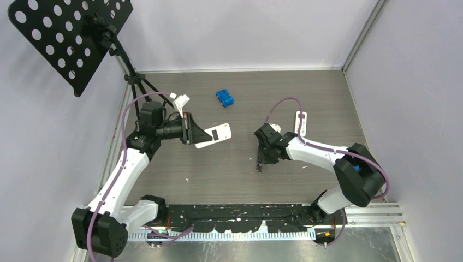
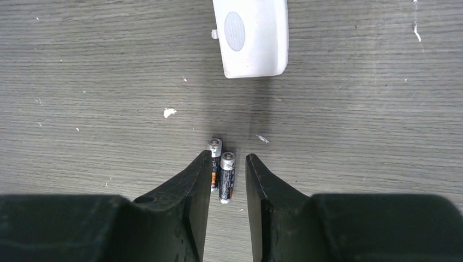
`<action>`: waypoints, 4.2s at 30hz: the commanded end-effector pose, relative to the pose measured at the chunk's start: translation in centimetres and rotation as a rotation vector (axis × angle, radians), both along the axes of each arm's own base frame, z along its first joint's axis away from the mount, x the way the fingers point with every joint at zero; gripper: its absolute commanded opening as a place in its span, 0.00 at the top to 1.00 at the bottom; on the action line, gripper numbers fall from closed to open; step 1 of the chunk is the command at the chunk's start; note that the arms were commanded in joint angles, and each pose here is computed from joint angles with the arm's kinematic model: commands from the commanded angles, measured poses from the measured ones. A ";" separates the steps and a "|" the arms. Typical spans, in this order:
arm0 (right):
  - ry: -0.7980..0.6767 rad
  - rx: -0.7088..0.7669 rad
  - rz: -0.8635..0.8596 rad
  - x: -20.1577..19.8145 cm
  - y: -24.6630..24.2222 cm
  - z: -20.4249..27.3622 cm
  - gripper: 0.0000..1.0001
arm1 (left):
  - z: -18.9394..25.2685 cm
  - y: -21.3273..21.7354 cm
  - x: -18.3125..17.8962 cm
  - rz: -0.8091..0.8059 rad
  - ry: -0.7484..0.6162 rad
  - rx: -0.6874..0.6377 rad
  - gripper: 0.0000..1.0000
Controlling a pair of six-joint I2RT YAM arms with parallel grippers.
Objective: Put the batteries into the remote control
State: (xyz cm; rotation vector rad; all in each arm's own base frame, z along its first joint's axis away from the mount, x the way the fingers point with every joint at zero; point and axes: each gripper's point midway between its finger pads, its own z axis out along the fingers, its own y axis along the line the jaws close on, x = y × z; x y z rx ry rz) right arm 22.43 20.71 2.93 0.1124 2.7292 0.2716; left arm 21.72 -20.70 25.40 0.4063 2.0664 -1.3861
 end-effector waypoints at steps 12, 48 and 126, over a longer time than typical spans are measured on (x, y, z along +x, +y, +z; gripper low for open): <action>0.017 -0.017 -0.009 -0.7 0.1 -0.7 0.75 | 0.7 -0.2 0.3 -0.003 -0.056 -0.014 1.00; -0.365 -0.007 0.008 3.6 0.6 9.1 0.90 | -0.3 -0.5 1.0 0.033 0.023 -0.046 1.00; -0.973 0.522 0.427 2.5 10.1 28.7 0.75 | 5.8 -3.5 0.3 -0.095 0.081 -0.342 1.00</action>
